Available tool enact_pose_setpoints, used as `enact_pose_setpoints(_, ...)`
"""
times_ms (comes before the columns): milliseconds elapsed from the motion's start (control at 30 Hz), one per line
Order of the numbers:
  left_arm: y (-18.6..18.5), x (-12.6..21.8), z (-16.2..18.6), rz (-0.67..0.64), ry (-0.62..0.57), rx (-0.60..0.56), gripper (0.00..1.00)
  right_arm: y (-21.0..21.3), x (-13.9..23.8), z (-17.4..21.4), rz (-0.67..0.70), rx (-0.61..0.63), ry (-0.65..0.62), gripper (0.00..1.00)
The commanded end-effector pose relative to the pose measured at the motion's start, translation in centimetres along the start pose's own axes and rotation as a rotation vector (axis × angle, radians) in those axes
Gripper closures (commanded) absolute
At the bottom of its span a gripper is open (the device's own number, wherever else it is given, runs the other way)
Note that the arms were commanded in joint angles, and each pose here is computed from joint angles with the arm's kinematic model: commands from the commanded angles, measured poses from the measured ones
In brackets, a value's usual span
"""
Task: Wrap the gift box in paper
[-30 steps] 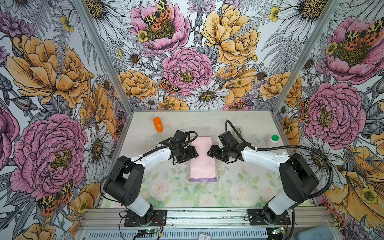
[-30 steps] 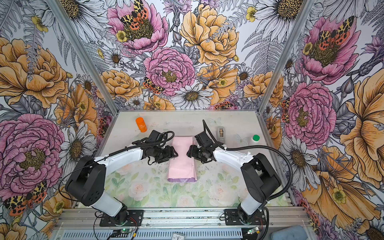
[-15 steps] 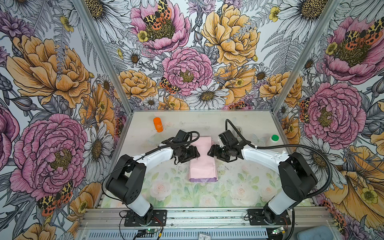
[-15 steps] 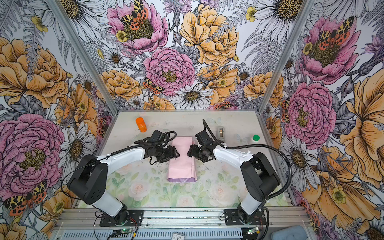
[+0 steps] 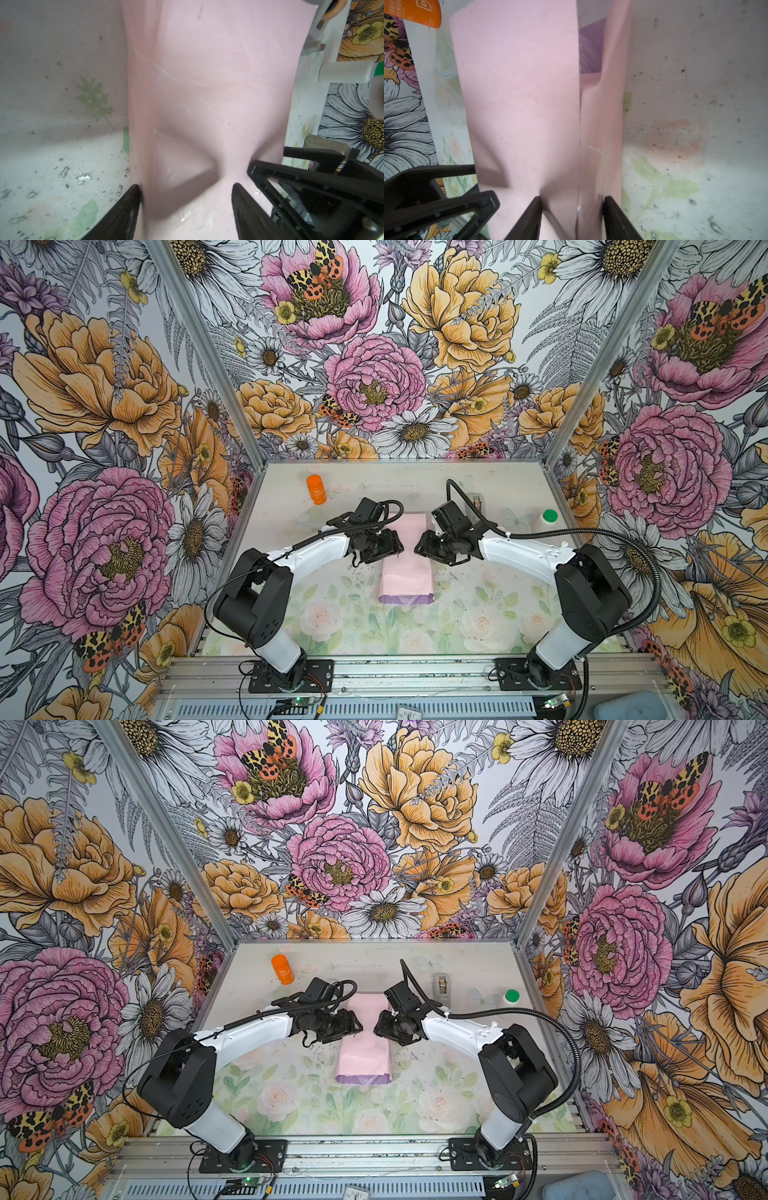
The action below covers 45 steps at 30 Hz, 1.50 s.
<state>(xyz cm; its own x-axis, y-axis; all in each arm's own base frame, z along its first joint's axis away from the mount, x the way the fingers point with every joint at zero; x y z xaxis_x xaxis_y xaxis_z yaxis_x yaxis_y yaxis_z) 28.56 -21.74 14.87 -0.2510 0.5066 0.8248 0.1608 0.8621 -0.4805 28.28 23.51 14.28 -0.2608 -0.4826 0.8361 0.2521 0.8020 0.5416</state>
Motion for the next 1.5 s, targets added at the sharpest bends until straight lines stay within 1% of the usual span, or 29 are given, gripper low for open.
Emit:
enact_pose_setpoints(0,-0.4,0.1,-0.6,-0.029,-0.021,-0.007,0.29,0.4,-0.3,-0.2,0.005,-0.003,-0.025,0.56)
enact_pose_setpoints(167,0.6,0.8,-0.9,-0.060,-0.036,0.010,0.28,-0.1,-0.5,-0.2,0.024,-0.014,-0.034,0.63)
enact_pose_setpoints(233,1.4,1.1,-0.8,-0.071,-0.043,0.037,0.28,-0.2,-0.4,-0.1,0.024,-0.016,-0.037,0.65)
enact_pose_setpoints(333,2.2,1.2,-0.6,-0.084,-0.044,0.066,0.30,-0.2,-0.4,-0.1,0.027,-0.020,-0.042,0.66)
enact_pose_setpoints(567,2.2,0.4,-0.2,-0.096,-0.021,0.051,0.35,0.7,-0.7,0.1,0.019,-0.008,-0.040,0.68)
enact_pose_setpoints(667,2.5,0.0,-0.1,-0.117,-0.021,0.053,0.39,1.1,-0.6,0.1,0.009,-0.007,-0.048,0.68)
enact_pose_setpoints(700,2.6,-0.2,-0.1,-0.126,-0.021,0.052,0.40,1.2,-0.6,0.1,0.007,-0.005,-0.050,0.68)
enact_pose_setpoints(767,2.8,-0.4,-0.1,-0.138,-0.020,0.044,0.41,1.3,-0.4,0.0,0.002,-0.005,-0.051,0.63)
enact_pose_setpoints(933,3.2,-0.8,0.3,-0.156,-0.003,0.039,0.43,0.7,1.5,-0.7,-0.029,-0.013,-0.067,0.45)
enact_pose_setpoints(1033,3.3,-0.8,0.4,-0.161,-0.003,0.036,0.44,0.4,2.8,-1.1,-0.030,-0.006,-0.073,0.39)
enact_pose_setpoints(1133,3.2,-0.7,0.4,-0.162,-0.007,0.031,0.44,0.5,2.8,-1.0,-0.019,0.016,-0.038,0.36)
enact_pose_setpoints(1300,3.1,-0.6,0.3,-0.160,-0.014,0.028,0.44,0.8,1.8,-1.2,0.006,0.034,-0.012,0.36)
enact_pose_setpoints(1400,3.1,-0.6,0.2,-0.160,-0.015,0.026,0.44,0.9,1.1,-1.4,0.015,0.044,-0.004,0.37)
enact_pose_setpoints(1467,3.1,-0.6,0.2,-0.163,-0.014,0.027,0.44,1.1,0.6,-1.4,0.015,0.052,0.013,0.40)
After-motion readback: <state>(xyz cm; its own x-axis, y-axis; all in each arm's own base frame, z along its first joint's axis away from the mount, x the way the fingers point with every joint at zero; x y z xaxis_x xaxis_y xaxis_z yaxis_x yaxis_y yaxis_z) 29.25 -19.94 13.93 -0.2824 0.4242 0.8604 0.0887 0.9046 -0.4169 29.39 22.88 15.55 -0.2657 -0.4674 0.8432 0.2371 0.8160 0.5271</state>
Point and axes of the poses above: each gripper's point midway between its finger pads, its own x axis back along the fingers, its own y axis along the line the jaws close on, z = x × y, the point moved 7 cm from there along x, back along the fingers, and after that the axes turned 11 degrees about -x, right-handed, at the moved point
